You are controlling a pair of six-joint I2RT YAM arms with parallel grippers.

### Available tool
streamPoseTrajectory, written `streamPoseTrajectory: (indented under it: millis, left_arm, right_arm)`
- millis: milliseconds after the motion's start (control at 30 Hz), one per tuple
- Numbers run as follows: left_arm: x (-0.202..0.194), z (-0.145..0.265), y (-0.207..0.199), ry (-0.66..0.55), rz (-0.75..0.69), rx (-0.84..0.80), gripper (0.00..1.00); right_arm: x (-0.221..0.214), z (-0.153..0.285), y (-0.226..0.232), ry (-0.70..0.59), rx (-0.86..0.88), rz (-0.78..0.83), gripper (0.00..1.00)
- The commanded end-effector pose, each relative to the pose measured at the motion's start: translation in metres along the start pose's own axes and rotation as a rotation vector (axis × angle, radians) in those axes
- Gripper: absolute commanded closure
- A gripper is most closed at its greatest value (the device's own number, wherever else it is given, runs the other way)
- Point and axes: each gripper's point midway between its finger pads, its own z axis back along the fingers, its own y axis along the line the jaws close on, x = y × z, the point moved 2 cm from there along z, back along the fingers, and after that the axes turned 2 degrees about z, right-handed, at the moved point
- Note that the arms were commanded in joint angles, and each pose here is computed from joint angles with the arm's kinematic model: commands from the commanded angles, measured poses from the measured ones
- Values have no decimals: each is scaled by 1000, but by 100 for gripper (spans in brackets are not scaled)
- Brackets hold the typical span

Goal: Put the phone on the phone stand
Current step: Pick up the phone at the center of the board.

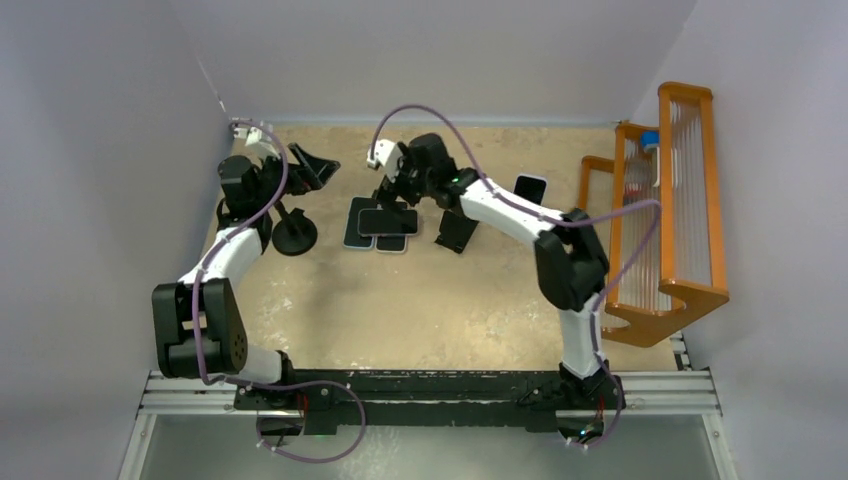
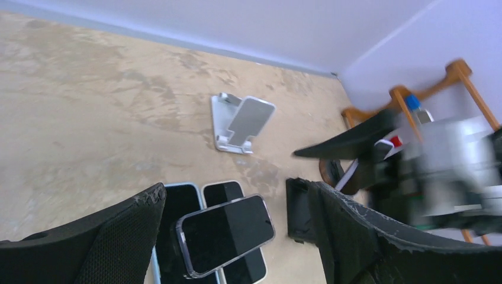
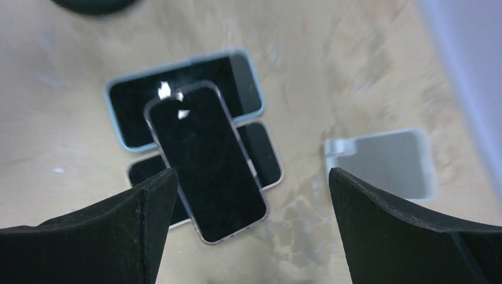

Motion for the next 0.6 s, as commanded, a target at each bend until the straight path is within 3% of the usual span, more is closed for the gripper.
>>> streamPoseTrajectory:
  millis: [0,233,567]
  left_arm:
    - [18,13,-3,-96,37,56,12]
    - [24,13,-11,-81,14,22,12]
    - [21,13,-10,-68,21,3,12]
  right_arm:
    - [-39,-37,-4,141,-34,33,1]
    - [-50,-65,4,167,4,69,1]
    - [-59,-68,34,209,171,51,1]
